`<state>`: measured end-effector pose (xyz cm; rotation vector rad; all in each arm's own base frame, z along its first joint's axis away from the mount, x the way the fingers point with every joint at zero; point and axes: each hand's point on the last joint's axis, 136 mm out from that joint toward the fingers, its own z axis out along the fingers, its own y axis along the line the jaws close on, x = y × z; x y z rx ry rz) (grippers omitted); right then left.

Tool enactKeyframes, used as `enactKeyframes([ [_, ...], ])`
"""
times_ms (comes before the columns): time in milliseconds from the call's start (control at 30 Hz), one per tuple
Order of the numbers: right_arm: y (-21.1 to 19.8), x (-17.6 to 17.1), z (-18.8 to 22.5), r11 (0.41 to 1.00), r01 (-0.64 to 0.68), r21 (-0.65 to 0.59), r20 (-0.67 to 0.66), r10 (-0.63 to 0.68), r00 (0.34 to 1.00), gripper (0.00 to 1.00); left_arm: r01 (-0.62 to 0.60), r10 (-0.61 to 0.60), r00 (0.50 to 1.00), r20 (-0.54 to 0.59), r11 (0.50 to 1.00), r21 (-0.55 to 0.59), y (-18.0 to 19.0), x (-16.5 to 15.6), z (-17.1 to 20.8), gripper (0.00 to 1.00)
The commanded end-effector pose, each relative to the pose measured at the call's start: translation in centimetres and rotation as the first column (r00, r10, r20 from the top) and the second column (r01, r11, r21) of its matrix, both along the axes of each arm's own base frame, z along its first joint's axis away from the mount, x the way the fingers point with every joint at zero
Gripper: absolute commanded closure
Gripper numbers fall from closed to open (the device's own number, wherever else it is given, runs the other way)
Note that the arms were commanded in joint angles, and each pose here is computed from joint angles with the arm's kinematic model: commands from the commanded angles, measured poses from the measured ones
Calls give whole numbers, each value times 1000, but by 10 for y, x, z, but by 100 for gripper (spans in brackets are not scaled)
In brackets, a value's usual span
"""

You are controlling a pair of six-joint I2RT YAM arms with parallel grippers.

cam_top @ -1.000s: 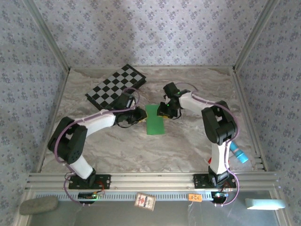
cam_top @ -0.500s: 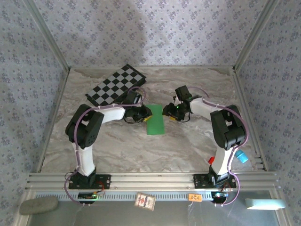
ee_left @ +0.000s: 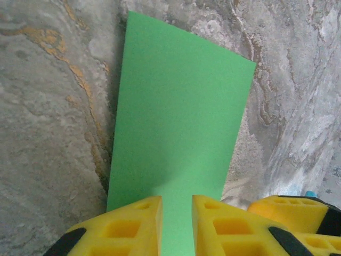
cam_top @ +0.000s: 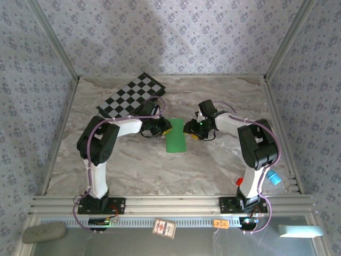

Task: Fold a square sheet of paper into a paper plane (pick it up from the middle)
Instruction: First fold the square sheet of paper in half at the center of the table.

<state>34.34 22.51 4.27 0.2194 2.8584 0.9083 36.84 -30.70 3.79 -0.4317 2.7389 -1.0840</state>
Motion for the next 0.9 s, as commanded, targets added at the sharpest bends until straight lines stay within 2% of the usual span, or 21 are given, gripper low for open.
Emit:
enactKeyframes([
  [0,4,-14,-2,1000,-30,8,-26,30,999,49,-2,3,999,-32,999,34,5,-4,-17,80],
  [467,19,-61,-1,995,-78,61,-119,85,989,49,-34,41,995,-92,997,74,19,-14,-39,80],
  [867,33,-71,-1,986,-116,119,-135,131,982,53,-39,46,993,-105,997,61,19,-13,-42,80],
])
